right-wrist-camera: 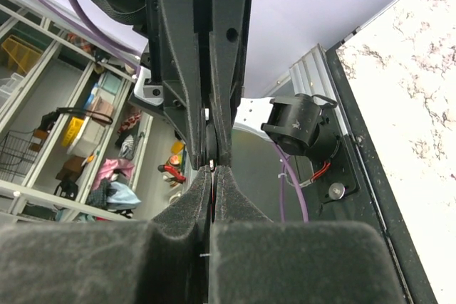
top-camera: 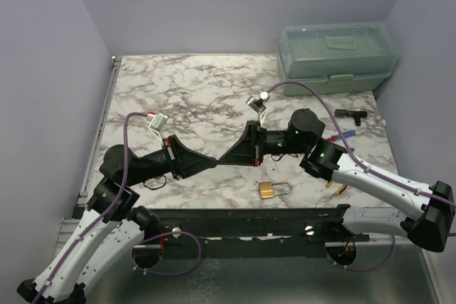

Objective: Unlock with the key

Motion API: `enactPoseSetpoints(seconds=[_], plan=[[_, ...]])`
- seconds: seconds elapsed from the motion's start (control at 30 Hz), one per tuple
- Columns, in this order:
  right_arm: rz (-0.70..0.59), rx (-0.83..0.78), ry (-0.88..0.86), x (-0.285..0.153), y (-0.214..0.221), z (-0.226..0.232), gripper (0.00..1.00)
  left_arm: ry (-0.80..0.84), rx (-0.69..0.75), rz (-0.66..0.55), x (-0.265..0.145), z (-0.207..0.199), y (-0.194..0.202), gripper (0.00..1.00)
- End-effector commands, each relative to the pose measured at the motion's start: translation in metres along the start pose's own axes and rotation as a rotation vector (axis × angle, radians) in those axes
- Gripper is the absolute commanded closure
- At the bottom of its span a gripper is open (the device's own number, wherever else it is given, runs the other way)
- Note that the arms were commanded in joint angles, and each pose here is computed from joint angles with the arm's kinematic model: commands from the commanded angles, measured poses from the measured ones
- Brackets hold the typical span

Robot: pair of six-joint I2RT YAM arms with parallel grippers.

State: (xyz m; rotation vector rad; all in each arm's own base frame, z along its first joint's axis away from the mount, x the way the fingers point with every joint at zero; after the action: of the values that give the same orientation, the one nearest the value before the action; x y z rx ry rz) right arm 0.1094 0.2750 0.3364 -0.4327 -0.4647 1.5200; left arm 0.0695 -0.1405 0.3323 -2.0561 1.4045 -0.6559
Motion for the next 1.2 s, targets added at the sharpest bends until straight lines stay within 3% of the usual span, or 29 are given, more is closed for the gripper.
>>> enactPoseSetpoints(seconds=[0.0, 0.07, 0.17, 0.23, 0.27, 0.33, 0.43, 0.53, 0.77, 0.9, 1.17], plan=[[0.001, -0.01, 0.002, 0.004, -0.005, 0.002, 1.0, 0.031, 0.02, -0.003, -0.002, -0.008, -0.002, 1.0], [0.006, -0.003, 0.025, 0.006, -0.006, 0.001, 0.9, 0.003, 0.019, -0.021, -0.003, -0.006, -0.003, 1.0], [-0.054, 0.013, 0.215, 0.006, -0.013, -0.012, 0.44, -0.115, 0.026, -0.072, -0.007, 0.002, -0.004, 1.0], [-0.13, 0.028, 0.408, 0.001, -0.019, -0.026, 0.21, -0.231, 0.019, -0.101, -0.009, 0.01, -0.005, 1.0], [-0.17, 0.034, 0.497, -0.003, -0.022, -0.032, 0.12, -0.289, 0.015, -0.094, -0.01, 0.015, -0.004, 1.0], [-0.236, 0.066, 0.699, -0.013, -0.024, -0.047, 0.05, -0.367, 0.019, -0.081, -0.011, 0.019, -0.007, 1.0], [-0.36, 0.117, 0.972, -0.026, -0.027, -0.071, 0.0, -0.453, 0.036, -0.069, -0.011, 0.025, -0.011, 1.0], [-0.397, 0.16, 1.193, -0.032, -0.022, -0.097, 0.0, -0.557, 0.08, -0.08, -0.015, 0.031, -0.016, 1.0], [-0.151, 0.244, 1.698, -0.01, -0.004, -0.174, 0.0, -0.684, 0.166, -0.079, -0.023, 0.05, -0.011, 1.0], [-0.055, 0.255, 1.72, 0.002, -0.003, -0.207, 0.0, -0.715, 0.18, -0.061, -0.027, 0.062, -0.001, 1.0], [0.018, 0.309, 1.703, 0.002, -0.005, -0.249, 0.0, -0.739, 0.263, -0.093, -0.034, 0.061, -0.005, 1.0]])
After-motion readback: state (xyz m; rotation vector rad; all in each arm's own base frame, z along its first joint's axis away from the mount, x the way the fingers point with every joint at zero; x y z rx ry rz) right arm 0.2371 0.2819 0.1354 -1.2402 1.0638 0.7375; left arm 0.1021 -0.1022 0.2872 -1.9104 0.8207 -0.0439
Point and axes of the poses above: each gripper's point midway between its finger pads, its own x axis out along the fingers, its own z axis along the line the jaws close on, y = z × x, the point moved 9 cm from there along -x, back along the fingers, and after that the axes turned 9 degrees about x, right-handed, at the moved point
